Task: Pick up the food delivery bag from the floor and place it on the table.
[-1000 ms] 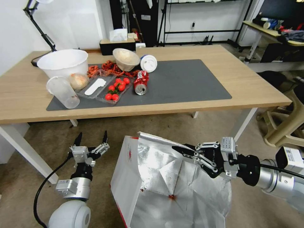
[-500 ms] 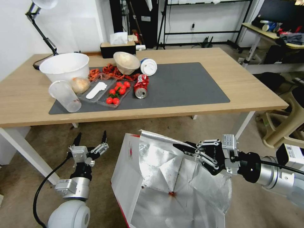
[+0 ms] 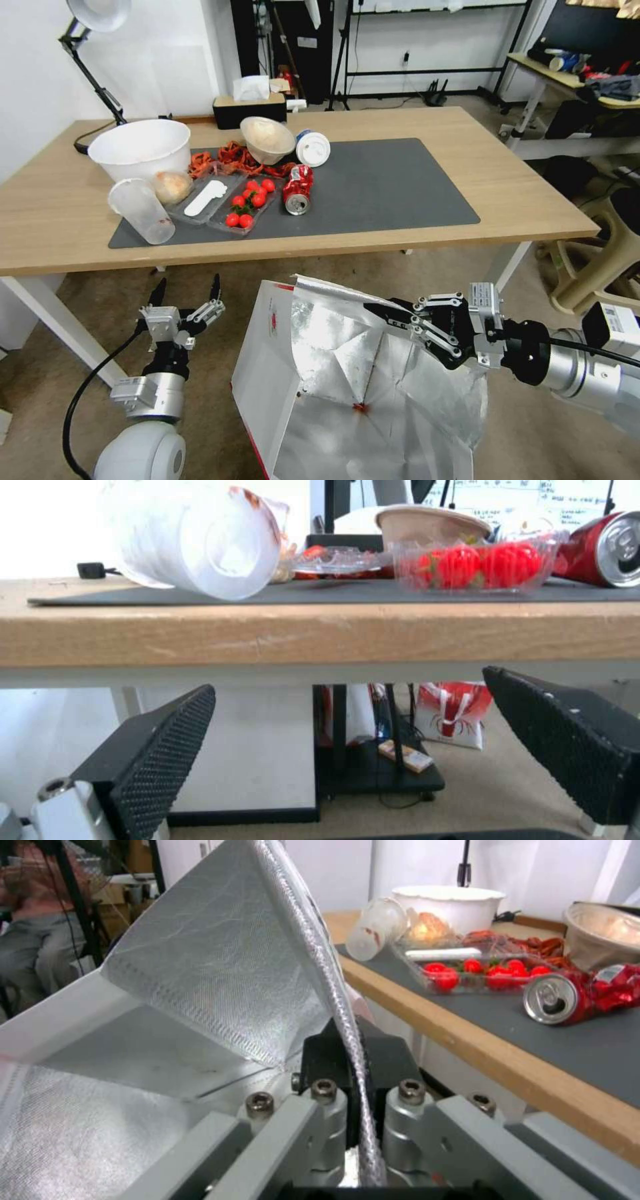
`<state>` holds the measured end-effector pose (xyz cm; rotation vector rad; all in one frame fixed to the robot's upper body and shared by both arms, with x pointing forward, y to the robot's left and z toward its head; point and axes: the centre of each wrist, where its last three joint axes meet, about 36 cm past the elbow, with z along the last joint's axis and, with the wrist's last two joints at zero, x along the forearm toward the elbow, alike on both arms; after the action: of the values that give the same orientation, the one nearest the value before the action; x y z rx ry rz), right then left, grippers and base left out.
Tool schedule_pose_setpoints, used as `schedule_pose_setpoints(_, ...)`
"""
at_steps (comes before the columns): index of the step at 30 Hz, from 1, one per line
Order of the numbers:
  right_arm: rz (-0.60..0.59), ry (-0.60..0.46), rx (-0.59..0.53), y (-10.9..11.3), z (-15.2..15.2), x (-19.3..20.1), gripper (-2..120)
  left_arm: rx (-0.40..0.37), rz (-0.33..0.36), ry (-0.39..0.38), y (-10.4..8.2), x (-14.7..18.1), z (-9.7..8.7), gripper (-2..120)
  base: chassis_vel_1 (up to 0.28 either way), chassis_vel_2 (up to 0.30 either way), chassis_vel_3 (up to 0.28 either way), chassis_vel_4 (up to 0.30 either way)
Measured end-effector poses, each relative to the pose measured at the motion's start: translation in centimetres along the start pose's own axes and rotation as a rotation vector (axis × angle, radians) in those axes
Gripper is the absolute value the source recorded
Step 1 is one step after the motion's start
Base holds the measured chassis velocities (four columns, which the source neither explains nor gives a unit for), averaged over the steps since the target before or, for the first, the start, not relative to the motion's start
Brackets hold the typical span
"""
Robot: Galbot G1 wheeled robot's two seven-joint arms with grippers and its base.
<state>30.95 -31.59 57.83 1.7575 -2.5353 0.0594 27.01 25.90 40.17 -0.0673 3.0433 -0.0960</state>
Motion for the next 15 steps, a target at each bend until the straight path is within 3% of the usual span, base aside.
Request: schedule_pose_setpoints(15,-0.058,-0.046,-0.013,-0.92,0.28,0.41,0,0.007,-0.003,0.000,-0.12,-0.16,-0.08,100,0.000,0.000,0.000,0.000)
